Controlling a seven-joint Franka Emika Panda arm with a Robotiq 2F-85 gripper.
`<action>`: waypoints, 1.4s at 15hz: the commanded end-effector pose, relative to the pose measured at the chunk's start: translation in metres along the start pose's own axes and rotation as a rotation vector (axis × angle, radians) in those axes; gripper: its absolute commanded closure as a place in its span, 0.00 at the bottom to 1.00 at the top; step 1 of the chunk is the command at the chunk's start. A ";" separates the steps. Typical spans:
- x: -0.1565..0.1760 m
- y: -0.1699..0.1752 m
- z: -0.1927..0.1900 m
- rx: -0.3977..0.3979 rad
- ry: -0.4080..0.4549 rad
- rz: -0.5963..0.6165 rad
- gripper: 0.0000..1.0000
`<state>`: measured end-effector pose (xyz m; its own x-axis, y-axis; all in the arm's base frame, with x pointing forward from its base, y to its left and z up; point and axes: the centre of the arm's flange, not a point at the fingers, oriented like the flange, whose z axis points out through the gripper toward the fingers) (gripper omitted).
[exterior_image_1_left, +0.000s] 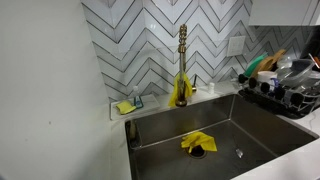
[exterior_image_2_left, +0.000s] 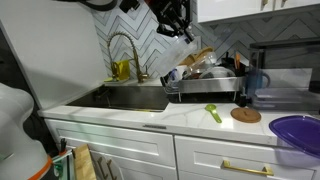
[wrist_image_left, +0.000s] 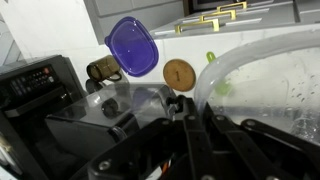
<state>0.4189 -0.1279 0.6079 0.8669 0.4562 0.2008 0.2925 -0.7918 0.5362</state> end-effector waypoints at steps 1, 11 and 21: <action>0.030 -0.008 -0.013 -0.011 0.084 0.102 0.98; 0.113 -0.046 0.009 0.030 0.166 0.427 0.98; 0.130 -0.050 0.024 -0.020 0.089 0.552 0.98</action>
<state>0.5108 -0.0433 0.5936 0.8417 0.1023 0.5302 -0.1024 -0.9338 0.3427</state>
